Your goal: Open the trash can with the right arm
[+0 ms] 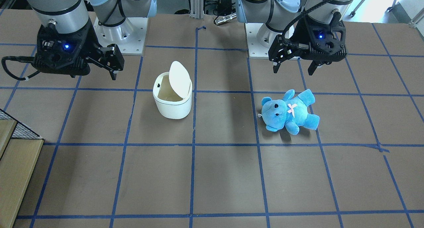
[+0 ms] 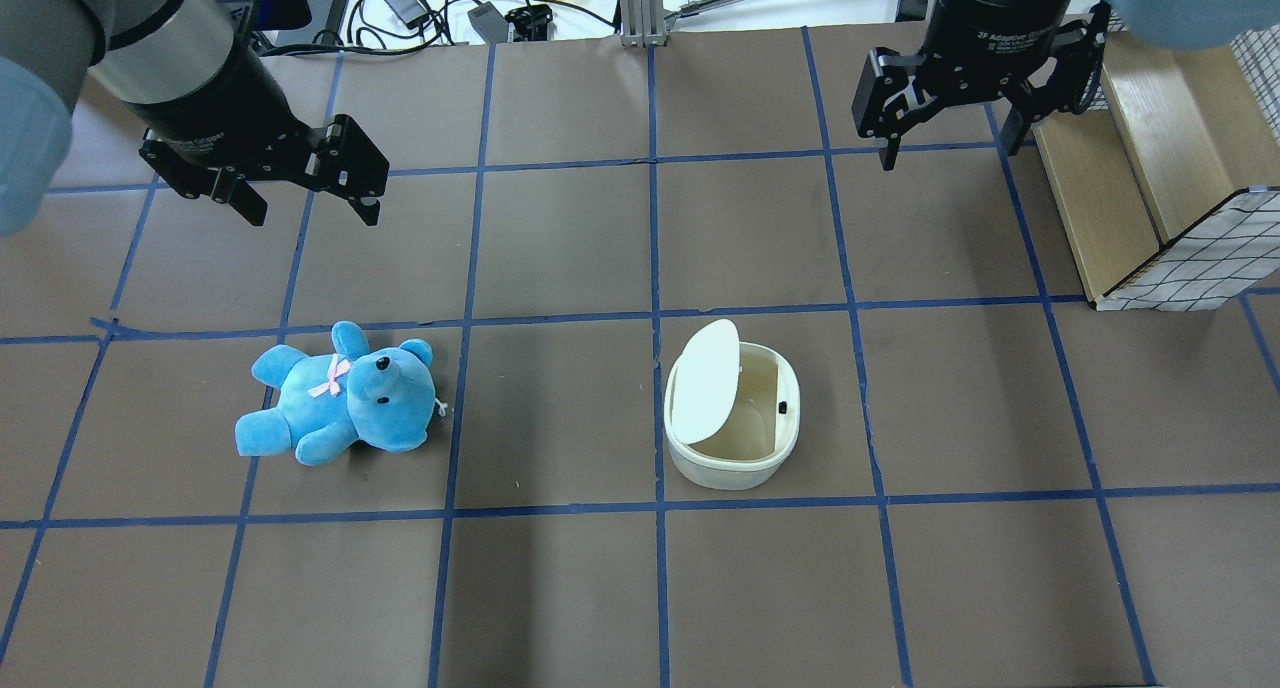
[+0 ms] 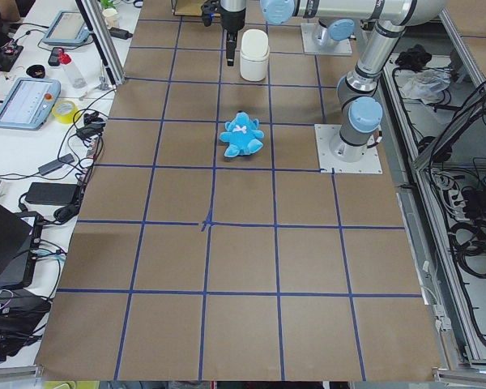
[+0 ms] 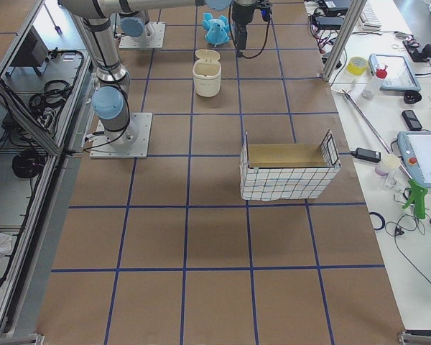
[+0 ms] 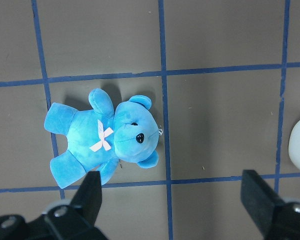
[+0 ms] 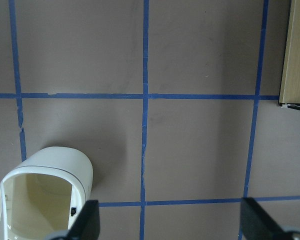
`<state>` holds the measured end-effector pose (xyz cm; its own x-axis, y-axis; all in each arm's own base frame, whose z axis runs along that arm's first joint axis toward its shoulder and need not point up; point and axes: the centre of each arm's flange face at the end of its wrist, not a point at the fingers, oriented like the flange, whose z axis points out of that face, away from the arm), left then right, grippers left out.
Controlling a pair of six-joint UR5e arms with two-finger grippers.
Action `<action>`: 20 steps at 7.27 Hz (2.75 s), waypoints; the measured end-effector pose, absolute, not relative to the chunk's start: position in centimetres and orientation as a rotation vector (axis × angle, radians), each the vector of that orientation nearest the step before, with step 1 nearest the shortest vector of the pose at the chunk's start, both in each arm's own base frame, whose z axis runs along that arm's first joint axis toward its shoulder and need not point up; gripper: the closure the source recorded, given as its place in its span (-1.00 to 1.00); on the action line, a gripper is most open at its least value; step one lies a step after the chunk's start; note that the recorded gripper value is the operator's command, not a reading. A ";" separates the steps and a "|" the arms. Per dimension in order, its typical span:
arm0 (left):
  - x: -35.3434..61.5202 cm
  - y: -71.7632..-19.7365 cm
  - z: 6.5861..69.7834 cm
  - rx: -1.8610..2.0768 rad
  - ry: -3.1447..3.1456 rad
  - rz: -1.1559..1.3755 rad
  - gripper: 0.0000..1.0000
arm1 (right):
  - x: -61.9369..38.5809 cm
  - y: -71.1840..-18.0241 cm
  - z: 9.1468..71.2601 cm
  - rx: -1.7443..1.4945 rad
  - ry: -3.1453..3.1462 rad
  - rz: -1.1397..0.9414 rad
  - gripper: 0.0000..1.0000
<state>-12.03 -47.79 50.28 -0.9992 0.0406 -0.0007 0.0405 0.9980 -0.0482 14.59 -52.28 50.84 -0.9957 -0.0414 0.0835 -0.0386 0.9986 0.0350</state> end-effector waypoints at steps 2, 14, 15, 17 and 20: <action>-12.0 -47.8 50.3 -0.064 -3.140 0.076 -1.00 | 13.0 -53.0 50.8 0.067 -3.123 -0.030 -1.00; -12.0 -47.8 50.3 -0.064 -3.140 0.076 -1.00 | 11.3 -50.2 52.0 -0.058 -3.050 0.231 -1.00; -12.0 -47.8 50.3 -0.064 -3.139 0.076 -1.00 | 11.8 -50.1 51.8 -0.060 -3.086 0.219 -1.00; -12.0 -47.8 50.3 -0.064 -3.139 0.076 -1.00 | 12.3 -50.1 51.7 -0.060 -3.126 0.213 -1.00; -12.0 -47.8 50.3 -0.064 -3.140 0.076 -1.00 | 12.4 -50.1 51.6 -0.056 -3.136 0.207 -1.00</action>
